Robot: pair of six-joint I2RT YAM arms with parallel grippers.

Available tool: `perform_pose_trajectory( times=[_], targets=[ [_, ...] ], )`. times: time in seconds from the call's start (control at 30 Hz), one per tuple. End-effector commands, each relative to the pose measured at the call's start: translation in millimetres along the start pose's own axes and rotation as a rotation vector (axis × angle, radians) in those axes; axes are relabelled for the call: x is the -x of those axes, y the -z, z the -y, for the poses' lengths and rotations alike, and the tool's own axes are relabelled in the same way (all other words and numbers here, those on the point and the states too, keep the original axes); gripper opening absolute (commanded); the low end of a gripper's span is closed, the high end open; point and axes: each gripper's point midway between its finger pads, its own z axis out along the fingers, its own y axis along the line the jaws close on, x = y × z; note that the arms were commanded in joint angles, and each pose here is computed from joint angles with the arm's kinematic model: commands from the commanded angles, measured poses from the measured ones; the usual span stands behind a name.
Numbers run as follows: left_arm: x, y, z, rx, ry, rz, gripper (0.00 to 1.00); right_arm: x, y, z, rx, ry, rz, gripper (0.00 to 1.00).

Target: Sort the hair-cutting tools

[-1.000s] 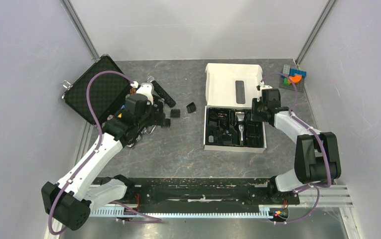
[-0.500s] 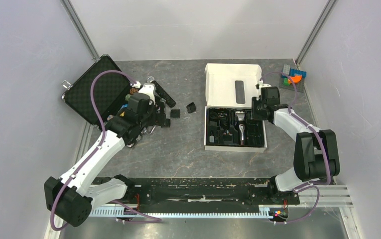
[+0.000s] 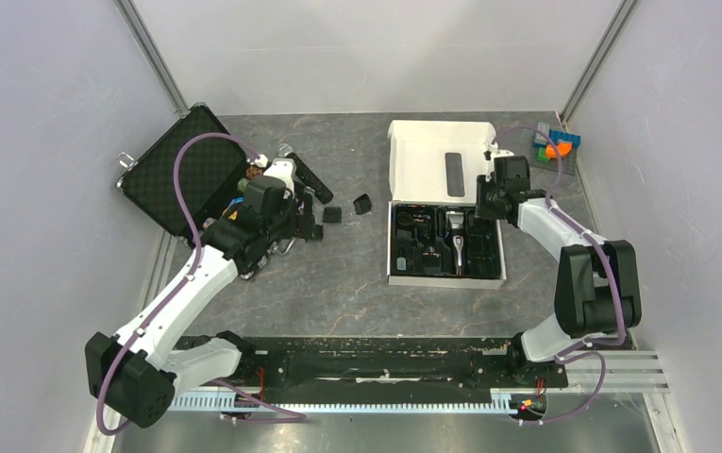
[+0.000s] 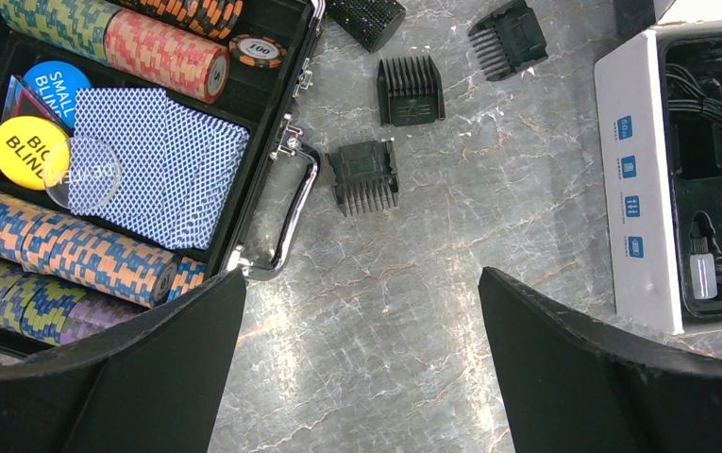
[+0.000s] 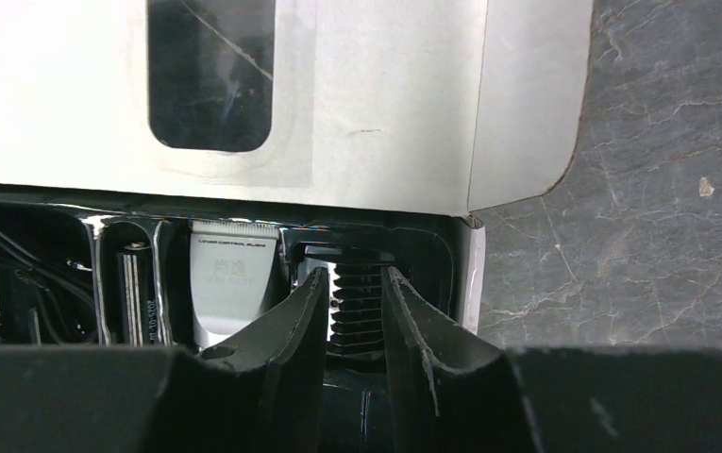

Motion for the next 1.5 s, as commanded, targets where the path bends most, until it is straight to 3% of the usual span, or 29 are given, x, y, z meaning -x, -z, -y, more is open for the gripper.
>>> perform_pose_trajectory(
  times=[0.0, 0.6, 0.8, 0.93, 1.3, 1.47],
  targets=[
    [5.7, -0.5, 2.3, -0.002, 0.053, 0.012, 1.00, 4.7, -7.1, 2.0, -0.026, 0.026, 0.007, 0.29],
    [4.6, -3.2, 3.4, -0.002, 0.051, 0.001, 1.00, -31.9, -14.2, 12.0, -0.195, 0.162, -0.103, 0.29],
    [4.5, -2.3, 2.6, 0.001, 0.051, 0.002, 1.00, -30.7, -14.4, 1.0, -0.164, 0.173, -0.101, 0.29],
    [3.7, -2.4, 1.2, 0.009, 0.051, -0.001, 1.00, -3.1, -0.7, -14.0, -0.099, 0.138, -0.016, 0.30],
    [-0.3, -10.4, -4.6, 0.068, 0.077, -0.045, 1.00, 70.1, 71.7, -36.9, 0.023, 0.088, 0.287, 0.47],
    [-8.3, -24.0, -9.8, 0.143, 0.117, -0.113, 1.00, 78.4, 98.6, -49.0, 0.114, 0.081, 0.426, 0.64]
  ],
)
